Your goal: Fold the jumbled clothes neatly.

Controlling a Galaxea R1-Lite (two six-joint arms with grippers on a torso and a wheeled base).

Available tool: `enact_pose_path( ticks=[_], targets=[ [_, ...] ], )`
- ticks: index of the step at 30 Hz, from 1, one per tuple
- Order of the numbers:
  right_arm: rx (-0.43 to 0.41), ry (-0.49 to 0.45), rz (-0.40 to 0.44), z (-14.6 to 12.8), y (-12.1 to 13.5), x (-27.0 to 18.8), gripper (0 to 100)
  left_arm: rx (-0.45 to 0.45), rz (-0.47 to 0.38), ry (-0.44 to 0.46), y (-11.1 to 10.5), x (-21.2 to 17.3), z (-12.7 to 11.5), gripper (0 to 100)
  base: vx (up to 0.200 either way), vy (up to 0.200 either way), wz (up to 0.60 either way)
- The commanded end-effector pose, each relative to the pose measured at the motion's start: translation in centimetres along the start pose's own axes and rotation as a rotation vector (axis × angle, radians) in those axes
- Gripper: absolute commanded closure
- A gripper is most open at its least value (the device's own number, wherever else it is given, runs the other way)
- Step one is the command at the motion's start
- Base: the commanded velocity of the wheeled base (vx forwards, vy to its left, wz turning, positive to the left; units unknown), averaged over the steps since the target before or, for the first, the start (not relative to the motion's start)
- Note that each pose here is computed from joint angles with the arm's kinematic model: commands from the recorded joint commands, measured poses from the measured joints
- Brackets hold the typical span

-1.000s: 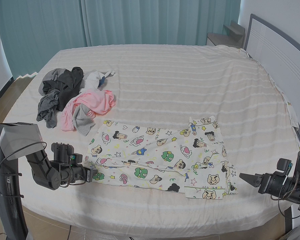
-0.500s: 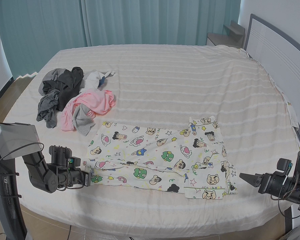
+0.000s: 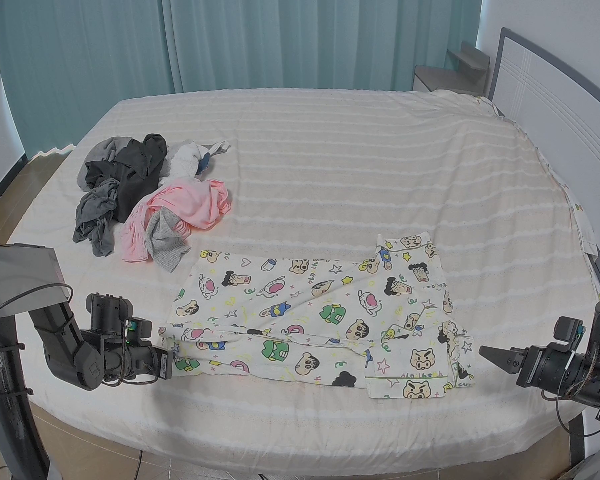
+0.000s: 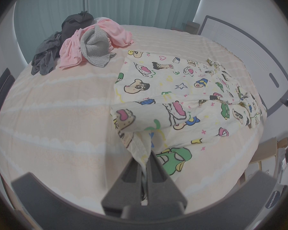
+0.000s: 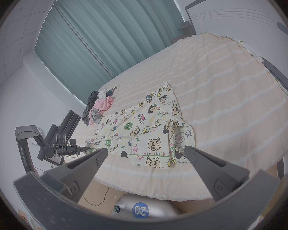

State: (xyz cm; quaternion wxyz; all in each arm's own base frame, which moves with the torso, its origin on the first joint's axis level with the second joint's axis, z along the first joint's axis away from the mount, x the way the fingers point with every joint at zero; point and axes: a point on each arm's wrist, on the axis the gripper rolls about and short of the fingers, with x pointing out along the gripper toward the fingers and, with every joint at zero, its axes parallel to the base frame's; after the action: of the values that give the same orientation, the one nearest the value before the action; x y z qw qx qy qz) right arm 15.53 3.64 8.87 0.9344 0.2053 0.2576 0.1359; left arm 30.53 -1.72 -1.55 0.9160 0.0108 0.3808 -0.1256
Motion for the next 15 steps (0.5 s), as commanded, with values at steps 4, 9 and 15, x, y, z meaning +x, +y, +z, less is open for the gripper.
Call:
enact_pose_path(
  ticks=[4,9,15],
  targets=[
    [0.007,0.023,-0.012,-0.5,-0.2,-0.1,0,0.030,0.004,0.029,0.2,0.4,-0.9,100,0.000,0.000,0.00],
    [0.010,0.033,-0.018,-0.6,-0.3,0.1,0,0.038,0.011,0.016,0.4,0.8,-0.8,0,0.000,0.000,0.00],
    [0.019,0.081,-0.036,-1.1,-0.7,0.8,0,0.003,0.020,-0.038,0.6,0.6,0.1,0,0.000,0.000,0.00]
  ],
)
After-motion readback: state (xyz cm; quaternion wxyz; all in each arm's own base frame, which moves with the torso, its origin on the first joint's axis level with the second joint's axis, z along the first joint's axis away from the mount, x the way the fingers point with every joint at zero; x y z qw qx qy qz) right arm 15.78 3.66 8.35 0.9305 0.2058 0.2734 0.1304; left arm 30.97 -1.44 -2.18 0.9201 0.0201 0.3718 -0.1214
